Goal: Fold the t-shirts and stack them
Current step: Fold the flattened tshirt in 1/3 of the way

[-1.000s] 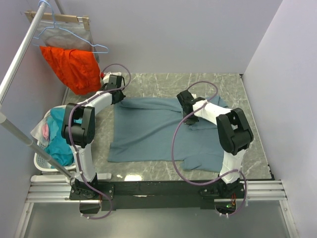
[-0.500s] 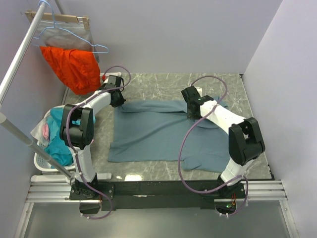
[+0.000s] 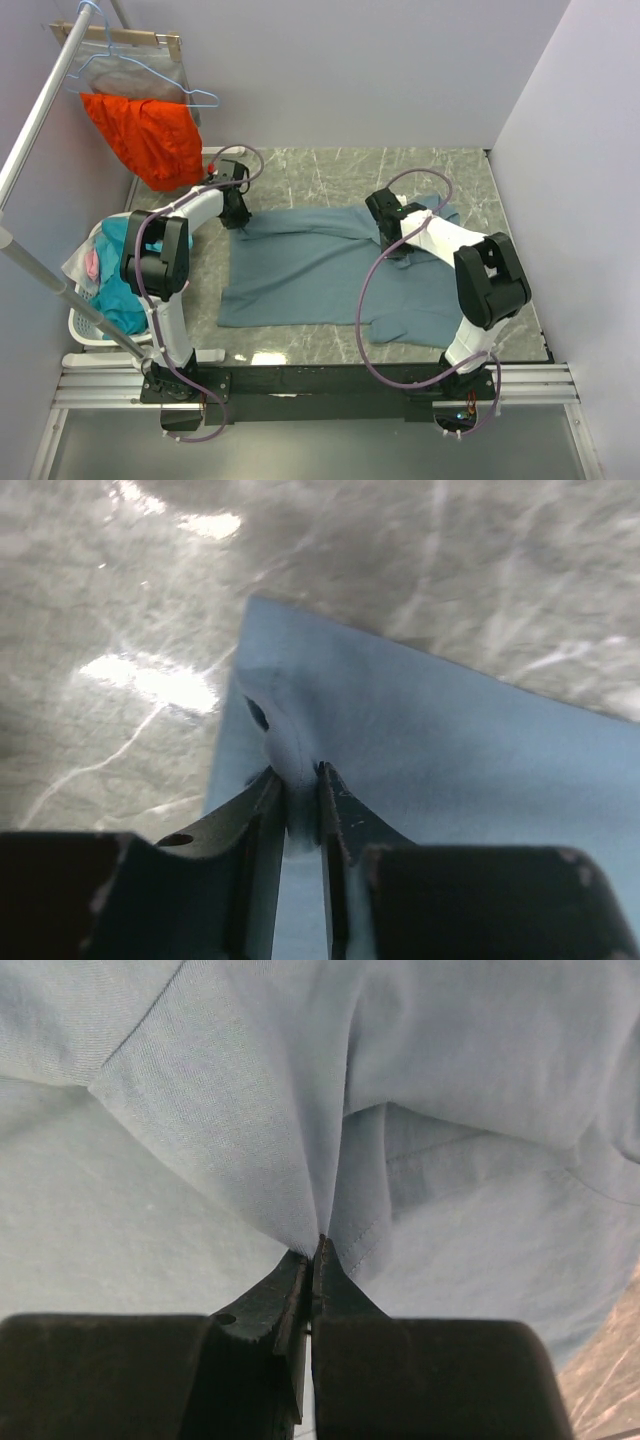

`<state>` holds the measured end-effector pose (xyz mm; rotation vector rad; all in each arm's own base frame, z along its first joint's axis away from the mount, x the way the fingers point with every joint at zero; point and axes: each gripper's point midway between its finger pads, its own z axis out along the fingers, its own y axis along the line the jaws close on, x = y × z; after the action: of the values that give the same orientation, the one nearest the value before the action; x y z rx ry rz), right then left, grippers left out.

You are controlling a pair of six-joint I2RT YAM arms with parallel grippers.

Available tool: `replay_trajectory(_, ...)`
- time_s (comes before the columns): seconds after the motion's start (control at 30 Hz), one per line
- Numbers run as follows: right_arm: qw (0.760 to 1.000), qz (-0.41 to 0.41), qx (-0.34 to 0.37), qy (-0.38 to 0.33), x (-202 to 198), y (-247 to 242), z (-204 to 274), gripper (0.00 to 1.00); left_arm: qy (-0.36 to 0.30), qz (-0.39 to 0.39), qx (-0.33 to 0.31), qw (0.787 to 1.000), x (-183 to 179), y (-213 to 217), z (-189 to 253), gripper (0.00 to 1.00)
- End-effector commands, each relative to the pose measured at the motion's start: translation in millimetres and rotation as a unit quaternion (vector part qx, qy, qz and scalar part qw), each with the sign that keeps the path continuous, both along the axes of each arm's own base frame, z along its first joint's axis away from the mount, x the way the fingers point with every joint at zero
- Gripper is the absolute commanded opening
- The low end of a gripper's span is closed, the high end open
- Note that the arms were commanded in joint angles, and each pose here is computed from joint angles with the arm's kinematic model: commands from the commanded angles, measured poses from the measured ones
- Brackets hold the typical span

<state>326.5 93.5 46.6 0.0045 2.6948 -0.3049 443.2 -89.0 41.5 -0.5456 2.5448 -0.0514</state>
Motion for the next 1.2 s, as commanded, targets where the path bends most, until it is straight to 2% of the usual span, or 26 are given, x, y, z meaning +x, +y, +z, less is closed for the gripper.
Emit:
replay_trajectory(0.0,1.0,-0.003,-0.021,0.018,-5,-8,-12,0.0,-0.01,0.02,0.02,1.0,-3,24,15,0.25)
replay_trajectory(0.03,1.0,-0.01,-0.023,0.014,-5,-10,-11,0.0,-0.01,0.029,0.017,0.999,-1,33,17,0.21)
replay_trajectory(0.2,0.999,-0.029,-0.025,-0.02,2,-17,2,0.0,-0.028,0.028,-0.033,0.999,11,38,34,0.19)
replay_trajectory(0.37,0.999,-0.025,-0.021,-0.021,6,-15,10,0.0,-0.014,0.011,-0.044,0.999,7,32,26,0.24)
replay_trajectory(0.4,0.999,-0.023,-0.021,-0.017,5,-15,8,0.0,-0.011,0.009,-0.046,0.999,4,31,24,0.25)
replay_trajectory(0.5,1.0,-0.019,-0.022,-0.001,0,-15,-1,0.0,-0.002,0.002,-0.051,0.999,-2,27,20,0.39)
replay_trajectory(0.53,1.0,-0.019,-0.024,0.004,-3,-15,-5,0.0,-0.001,-0.003,-0.048,0.999,-4,22,21,0.47)
replay_trajectory(0.57,0.999,-0.019,-0.024,0.009,-5,-16,-7,0.09,0.001,-0.009,-0.047,0.999,-6,19,23,0.58)
replay_trajectory(0.6,0.999,-0.024,-0.031,0.016,-9,-18,-8,0.25,0.001,-0.013,-0.045,0.999,-6,16,24,0.66)
replay_trajectory(0.63,0.999,-0.035,-0.031,0.009,-8,-19,-6,0.35,0.0,-0.013,-0.034,0.999,-6,15,25,0.71)
replay_trajectory(0.67,0.999,-0.037,-0.033,0.006,-10,-21,-5,0.49,-0.004,-0.012,-0.033,0.999,-5,13,29,0.71)
replay_trajectory(0.7,0.998,-0.053,-0.041,-0.011,-7,-25,1,0.57,-0.009,-0.013,-0.035,0.999,-4,11,31,0.72)
replay_trajectory(0.73,0.997,-0.063,-0.038,-0.028,-4,-27,9,0.6,-0.016,-0.016,-0.038,0.999,-3,8,34,0.71)
replay_trajectory(0.8,0.995,-0.079,-0.022,-0.059,6,-27,23,0.63,-0.044,-0.025,-0.05,0.997,4,0,47,0.7)
replay_trajectory(1.0,0.981,-0.132,0.021,-0.141,50,-40,54,0.64,-0.119,-0.054,-0.096,0.987,15,-23,90,0.72)
replay_trajectory(1.17,0.984,-0.13,0.027,-0.122,78,-44,55,0.64,-0.151,-0.072,-0.111,0.98,20,-33,106,0.74)
